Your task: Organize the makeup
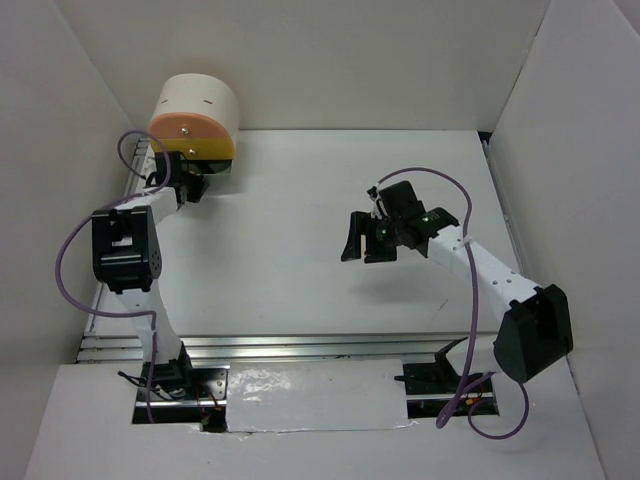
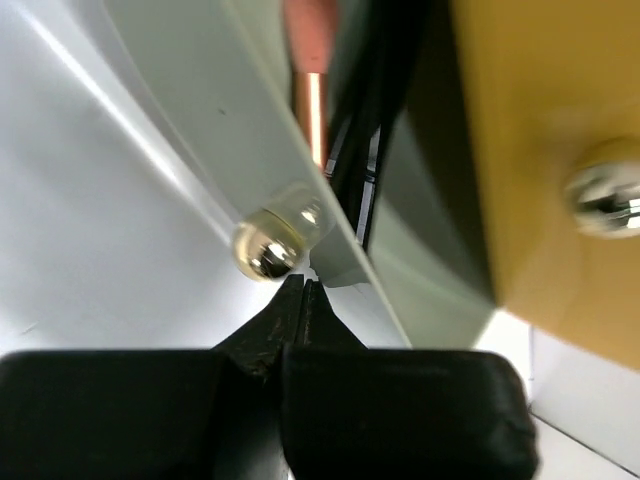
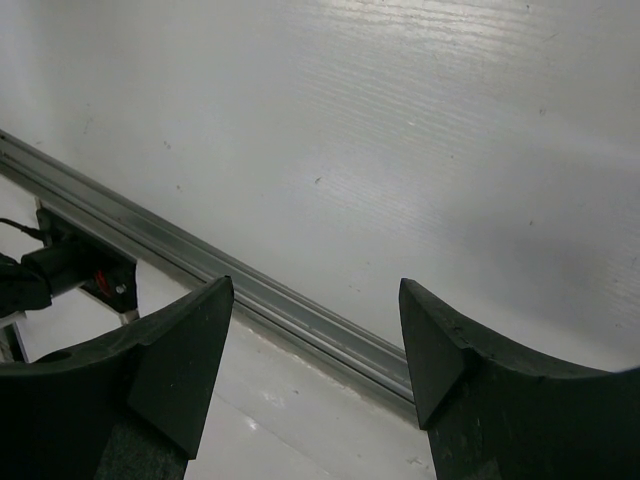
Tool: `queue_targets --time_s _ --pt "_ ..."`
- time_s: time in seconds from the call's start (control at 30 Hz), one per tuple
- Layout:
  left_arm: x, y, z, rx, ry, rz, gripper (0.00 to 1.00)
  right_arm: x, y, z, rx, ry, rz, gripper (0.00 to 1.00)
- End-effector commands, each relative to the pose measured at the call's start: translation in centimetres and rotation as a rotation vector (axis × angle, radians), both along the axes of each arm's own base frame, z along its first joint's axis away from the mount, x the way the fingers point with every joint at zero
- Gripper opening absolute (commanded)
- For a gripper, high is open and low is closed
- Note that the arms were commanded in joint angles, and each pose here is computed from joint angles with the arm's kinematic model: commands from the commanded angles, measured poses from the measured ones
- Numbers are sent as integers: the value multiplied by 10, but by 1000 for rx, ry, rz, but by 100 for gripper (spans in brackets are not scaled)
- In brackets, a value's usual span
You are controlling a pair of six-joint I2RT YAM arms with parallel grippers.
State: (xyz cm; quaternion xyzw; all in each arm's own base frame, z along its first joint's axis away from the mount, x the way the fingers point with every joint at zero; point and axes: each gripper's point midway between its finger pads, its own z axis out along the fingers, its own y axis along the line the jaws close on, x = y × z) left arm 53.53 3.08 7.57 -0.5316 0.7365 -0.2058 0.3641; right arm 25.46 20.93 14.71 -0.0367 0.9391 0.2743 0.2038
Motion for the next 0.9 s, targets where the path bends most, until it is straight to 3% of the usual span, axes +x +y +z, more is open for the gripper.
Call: queue_targets --time_s 0.0,0.87 --pt "31 1 28 21 -130 -32 2 17 1 19 4 -60 -7 75" --pt "77 -3 30 3 -302 -72 11 27 -4 23 -47 -42 -11 75"
